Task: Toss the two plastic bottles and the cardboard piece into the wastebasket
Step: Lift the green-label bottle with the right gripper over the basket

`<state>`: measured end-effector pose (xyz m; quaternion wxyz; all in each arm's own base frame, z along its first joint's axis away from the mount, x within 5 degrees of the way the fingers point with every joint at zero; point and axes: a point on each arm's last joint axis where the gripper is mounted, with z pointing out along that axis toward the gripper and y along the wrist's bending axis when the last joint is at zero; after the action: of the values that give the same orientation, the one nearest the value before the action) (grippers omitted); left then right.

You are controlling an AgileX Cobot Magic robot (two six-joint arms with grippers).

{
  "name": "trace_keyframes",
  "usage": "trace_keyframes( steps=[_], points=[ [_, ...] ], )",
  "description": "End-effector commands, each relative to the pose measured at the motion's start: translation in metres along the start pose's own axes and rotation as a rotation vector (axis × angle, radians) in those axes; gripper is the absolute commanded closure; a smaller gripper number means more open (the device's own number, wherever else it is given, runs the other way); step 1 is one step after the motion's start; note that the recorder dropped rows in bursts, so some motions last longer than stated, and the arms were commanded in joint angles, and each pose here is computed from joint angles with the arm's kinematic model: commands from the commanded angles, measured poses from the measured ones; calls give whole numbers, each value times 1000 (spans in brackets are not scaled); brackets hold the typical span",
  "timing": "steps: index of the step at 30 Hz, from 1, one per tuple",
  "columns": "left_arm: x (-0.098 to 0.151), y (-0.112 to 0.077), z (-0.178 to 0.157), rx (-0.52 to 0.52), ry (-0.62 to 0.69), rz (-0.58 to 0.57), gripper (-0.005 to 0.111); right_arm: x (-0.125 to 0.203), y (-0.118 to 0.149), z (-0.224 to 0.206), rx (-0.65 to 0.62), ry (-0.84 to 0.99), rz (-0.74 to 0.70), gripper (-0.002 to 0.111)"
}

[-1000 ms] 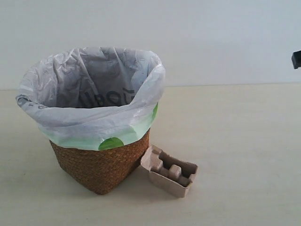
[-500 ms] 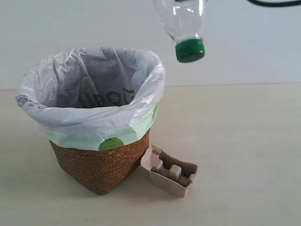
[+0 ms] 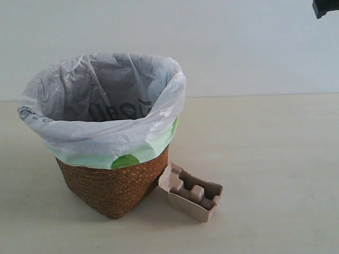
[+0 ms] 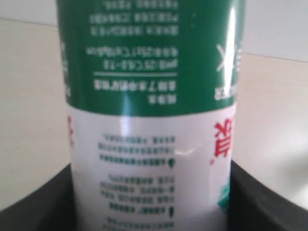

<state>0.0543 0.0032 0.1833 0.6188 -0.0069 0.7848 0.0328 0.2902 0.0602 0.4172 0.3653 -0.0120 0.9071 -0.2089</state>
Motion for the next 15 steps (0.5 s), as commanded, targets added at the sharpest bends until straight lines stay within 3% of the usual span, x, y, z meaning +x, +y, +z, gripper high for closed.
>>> trace_keyframes(
  steps=[1, 5, 12, 15],
  points=[
    [-2, 0, -1, 7, -15, -9, -1, 0, 3, 3, -2, 17, 34, 108],
    [-2, 0, -1, 7, -15, -9, -1, -3, 37, 14, -259, 38, 49, 108],
    [-2, 0, -1, 7, -15, -9, -1, -18, 107, -36, -1167, -101, 112, 108],
    [-2, 0, -1, 7, -15, -9, -1, -24, 113, -54, -1361, -161, 152, 108]
  ],
)
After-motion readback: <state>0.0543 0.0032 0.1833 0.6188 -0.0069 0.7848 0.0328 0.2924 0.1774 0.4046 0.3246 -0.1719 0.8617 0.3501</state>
